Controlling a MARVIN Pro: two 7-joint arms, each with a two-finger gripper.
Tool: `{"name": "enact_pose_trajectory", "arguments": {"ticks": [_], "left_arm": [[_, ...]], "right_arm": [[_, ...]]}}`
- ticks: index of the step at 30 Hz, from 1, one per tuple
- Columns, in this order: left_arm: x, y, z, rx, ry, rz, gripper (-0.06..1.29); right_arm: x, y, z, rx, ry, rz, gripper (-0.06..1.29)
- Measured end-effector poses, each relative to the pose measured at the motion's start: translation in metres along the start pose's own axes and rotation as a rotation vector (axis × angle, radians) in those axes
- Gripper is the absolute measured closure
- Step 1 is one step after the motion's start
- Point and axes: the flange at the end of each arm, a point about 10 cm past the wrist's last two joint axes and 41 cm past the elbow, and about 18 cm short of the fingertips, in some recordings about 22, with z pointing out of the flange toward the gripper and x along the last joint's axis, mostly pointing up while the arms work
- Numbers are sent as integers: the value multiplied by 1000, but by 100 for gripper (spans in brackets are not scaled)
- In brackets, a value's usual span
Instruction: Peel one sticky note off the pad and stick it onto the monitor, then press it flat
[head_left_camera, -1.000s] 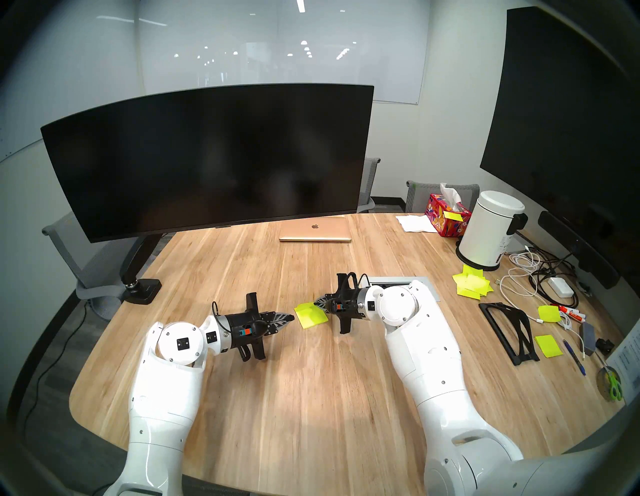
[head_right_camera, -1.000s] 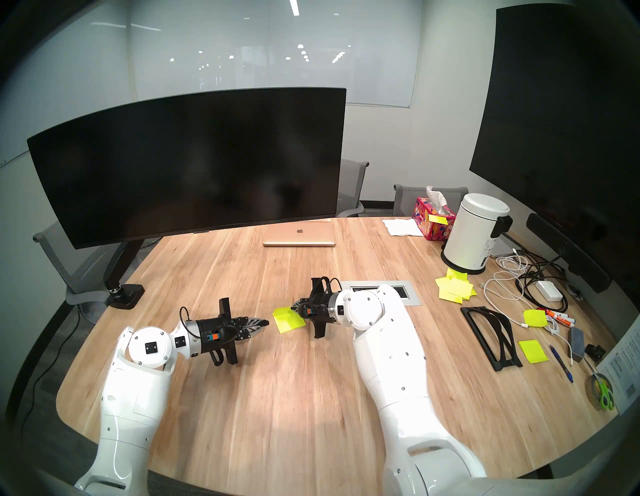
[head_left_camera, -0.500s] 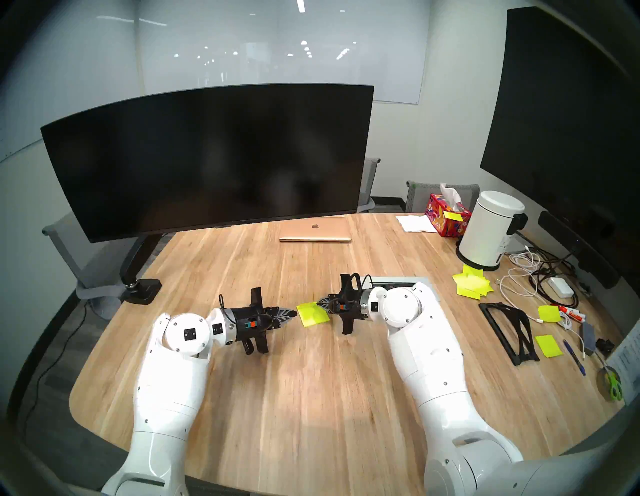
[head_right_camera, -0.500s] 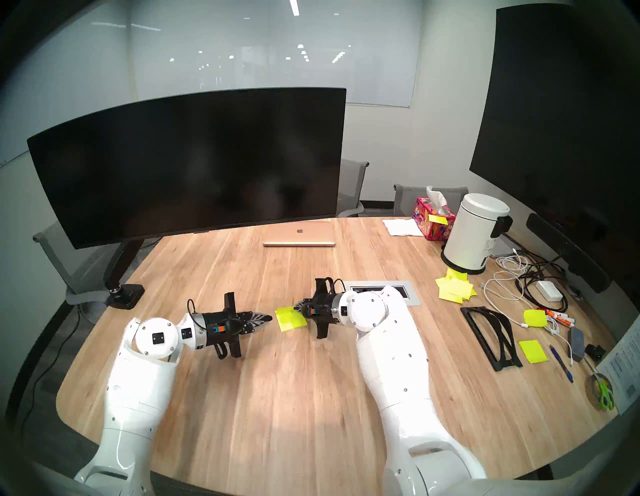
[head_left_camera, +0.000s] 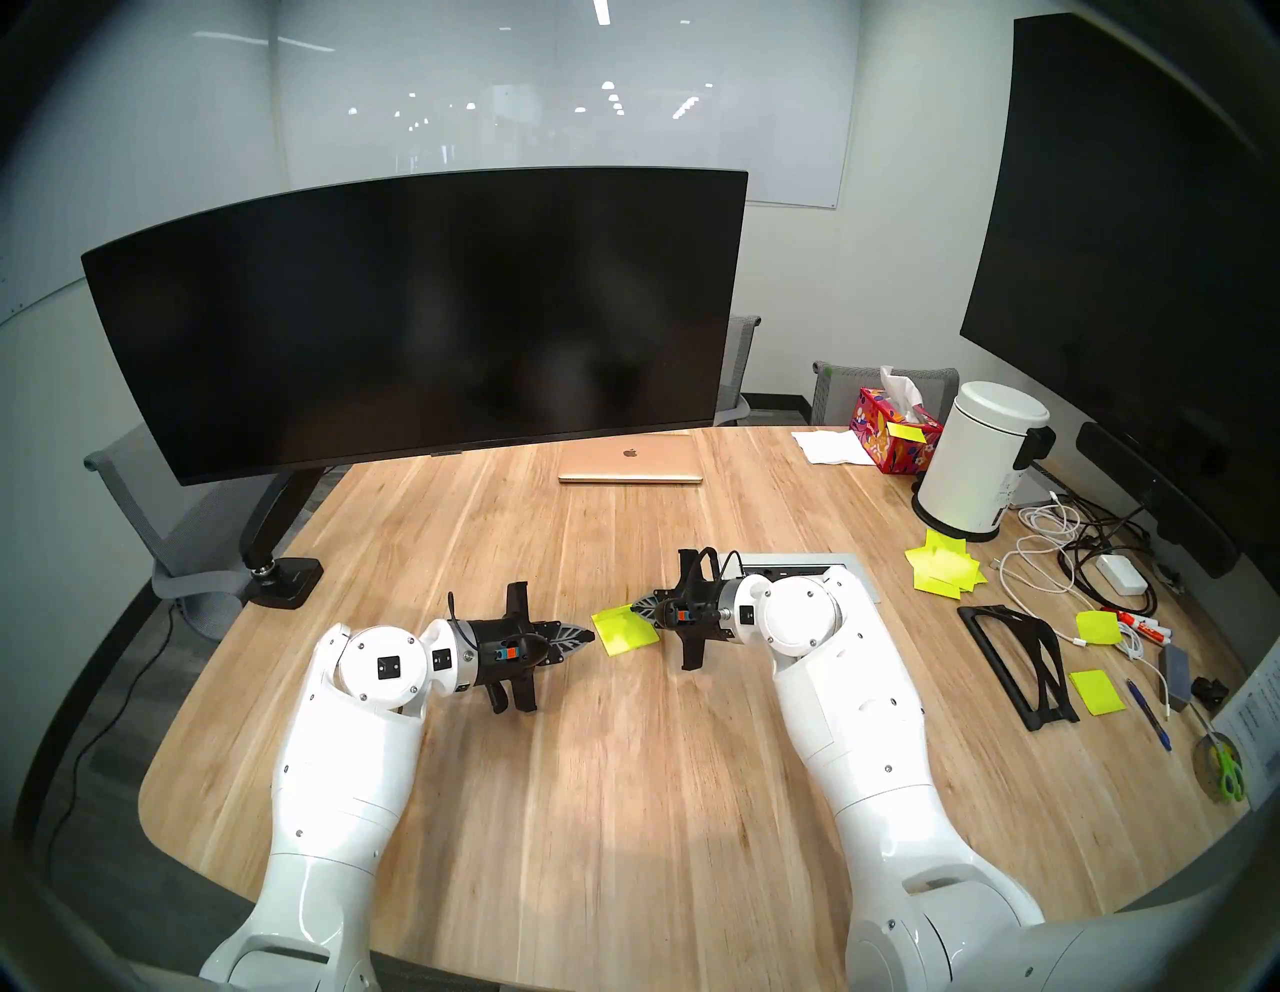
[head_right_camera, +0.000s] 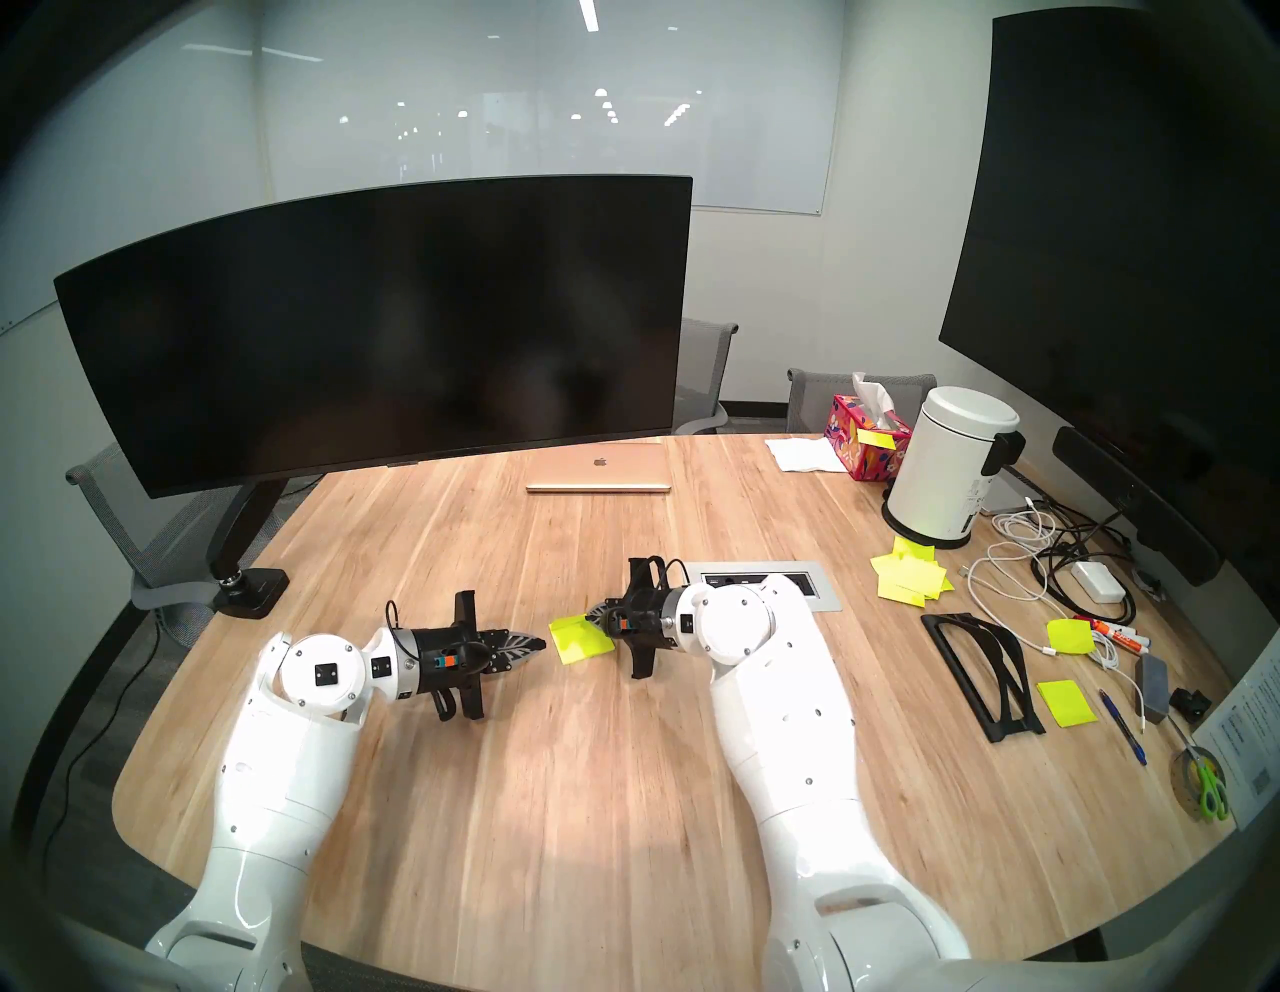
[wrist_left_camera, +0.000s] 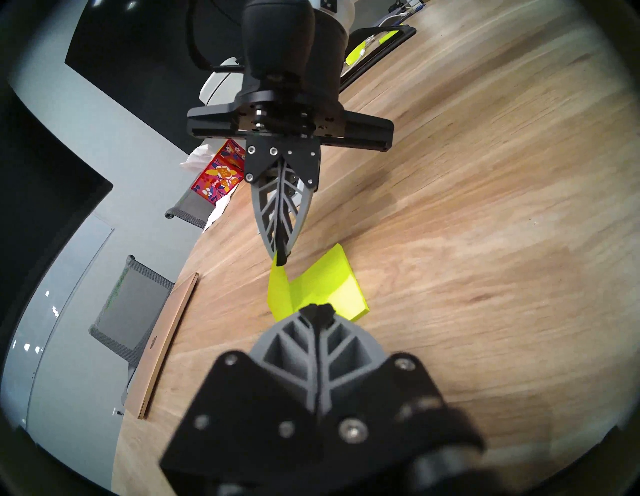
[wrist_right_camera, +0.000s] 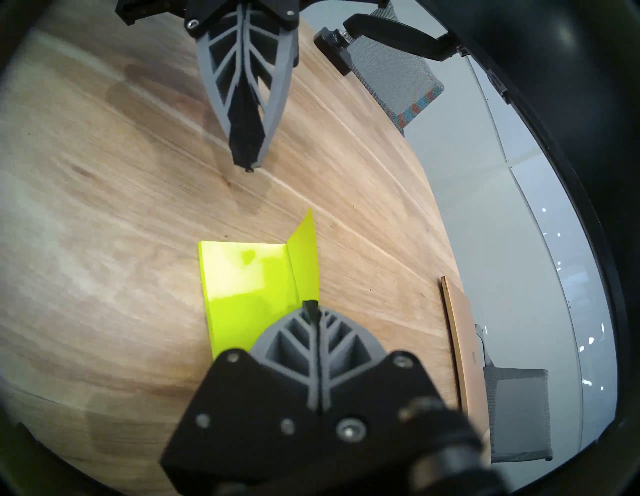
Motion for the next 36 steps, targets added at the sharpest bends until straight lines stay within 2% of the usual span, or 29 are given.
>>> {"name": "enact_pose_trajectory", "arguments": {"ticks": [14, 36], "left_arm": [[-3, -5, 8, -11, -14, -6, 125], [4, -15, 23, -51, -20, 19, 125]], "right_arm": [[3, 0, 2, 2, 7, 0, 125], [0, 1, -1, -14, 12, 17, 125]]}}
